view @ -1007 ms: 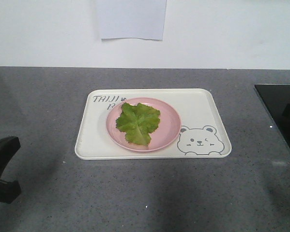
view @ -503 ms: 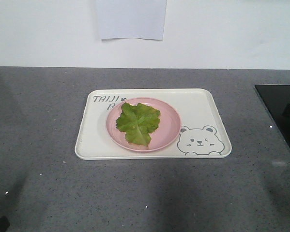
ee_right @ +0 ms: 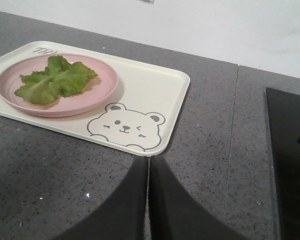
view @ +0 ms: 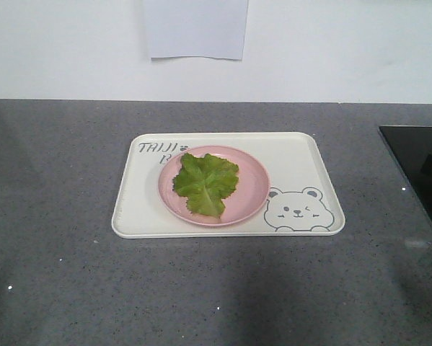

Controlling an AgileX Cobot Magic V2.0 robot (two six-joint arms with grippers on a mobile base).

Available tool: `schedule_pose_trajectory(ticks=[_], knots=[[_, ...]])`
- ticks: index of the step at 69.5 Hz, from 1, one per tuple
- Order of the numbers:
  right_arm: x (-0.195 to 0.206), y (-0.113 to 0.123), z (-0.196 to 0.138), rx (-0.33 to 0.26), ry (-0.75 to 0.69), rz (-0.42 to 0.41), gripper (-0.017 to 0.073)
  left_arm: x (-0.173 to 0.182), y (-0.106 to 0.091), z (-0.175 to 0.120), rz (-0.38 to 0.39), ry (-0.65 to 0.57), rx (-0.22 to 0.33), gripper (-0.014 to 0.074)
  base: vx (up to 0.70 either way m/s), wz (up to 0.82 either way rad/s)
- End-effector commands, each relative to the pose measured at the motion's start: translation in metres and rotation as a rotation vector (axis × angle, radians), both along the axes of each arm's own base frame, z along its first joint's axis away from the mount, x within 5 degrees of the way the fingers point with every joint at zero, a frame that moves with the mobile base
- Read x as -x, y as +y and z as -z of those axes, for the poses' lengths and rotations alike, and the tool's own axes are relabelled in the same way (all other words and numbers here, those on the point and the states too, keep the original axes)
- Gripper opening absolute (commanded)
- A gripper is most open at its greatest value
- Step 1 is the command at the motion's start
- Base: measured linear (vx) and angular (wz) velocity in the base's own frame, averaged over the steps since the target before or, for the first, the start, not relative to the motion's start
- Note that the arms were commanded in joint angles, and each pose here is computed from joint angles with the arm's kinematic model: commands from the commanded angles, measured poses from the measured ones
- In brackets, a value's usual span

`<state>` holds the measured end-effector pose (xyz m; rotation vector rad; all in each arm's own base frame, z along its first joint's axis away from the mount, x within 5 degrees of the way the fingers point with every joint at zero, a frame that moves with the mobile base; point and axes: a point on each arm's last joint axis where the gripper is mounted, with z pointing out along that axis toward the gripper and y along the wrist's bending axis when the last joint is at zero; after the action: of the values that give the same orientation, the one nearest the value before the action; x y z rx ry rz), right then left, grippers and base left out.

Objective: Transfer vegetables to tray and serve

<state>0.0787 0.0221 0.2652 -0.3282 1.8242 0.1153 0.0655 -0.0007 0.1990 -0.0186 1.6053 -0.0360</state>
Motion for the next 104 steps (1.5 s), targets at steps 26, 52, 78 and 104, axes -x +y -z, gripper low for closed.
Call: schedule_pose_trajectory(ticks=[26,52,78,104], knots=[[-0.0021,-0.0019,-0.0131,-0.014,-0.072,0.025,-0.0006,0.008,0.0007,0.0111,-0.025,0.007,0.067,-0.0006,0.0,0.0],[-0.0021,-0.0019,-0.0131,-0.014,-0.072,0.025,-0.0006,0.008,0.002,0.0107,-0.041,0.004,0.156,-0.0006,0.0,0.0],[-0.0021,-0.0019,-0.0131,-0.014,-0.072,0.025,-0.0006,0.008,0.0023,0.0108,-0.047,0.004,0.213,-0.0006,0.0,0.0],[-0.0021,-0.0019,-0.0131,-0.014,-0.072,0.025,-0.0006,0.008,0.0023,0.0108,-0.047,0.004,0.213,-0.0006,0.0,0.0]])
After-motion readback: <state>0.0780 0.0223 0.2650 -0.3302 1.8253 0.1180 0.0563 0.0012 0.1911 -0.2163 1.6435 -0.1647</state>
